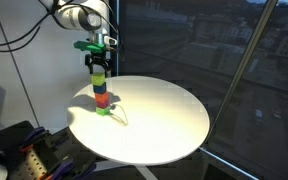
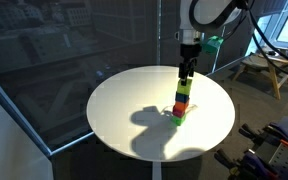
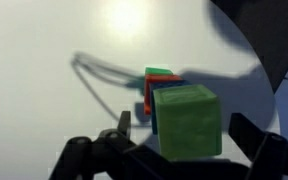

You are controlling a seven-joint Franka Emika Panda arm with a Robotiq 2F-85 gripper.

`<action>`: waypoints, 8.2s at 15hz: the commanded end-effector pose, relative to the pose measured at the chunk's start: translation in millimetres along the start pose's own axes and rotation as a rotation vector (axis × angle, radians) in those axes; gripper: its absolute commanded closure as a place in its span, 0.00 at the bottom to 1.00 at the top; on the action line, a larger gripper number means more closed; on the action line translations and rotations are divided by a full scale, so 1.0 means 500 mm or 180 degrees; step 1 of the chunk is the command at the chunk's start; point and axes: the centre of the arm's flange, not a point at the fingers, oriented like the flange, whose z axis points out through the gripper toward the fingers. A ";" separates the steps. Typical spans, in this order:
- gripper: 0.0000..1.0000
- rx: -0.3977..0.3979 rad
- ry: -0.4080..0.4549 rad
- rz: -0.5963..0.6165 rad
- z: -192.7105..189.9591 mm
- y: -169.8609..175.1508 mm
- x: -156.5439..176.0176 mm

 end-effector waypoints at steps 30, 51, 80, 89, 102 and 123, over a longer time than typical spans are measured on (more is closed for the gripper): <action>0.76 -0.0096 0.0267 0.0379 -0.107 0.076 0.044; 0.76 -0.0036 0.0180 0.1283 -0.043 0.280 0.047; 0.51 -0.0049 -0.0109 0.1329 0.166 0.330 0.089; 0.76 -0.0048 -0.0112 0.1332 0.188 0.331 0.096; 0.76 -0.0070 -0.0089 0.1343 0.270 0.351 0.108; 0.76 -0.0057 -0.0224 0.1359 0.386 0.384 0.086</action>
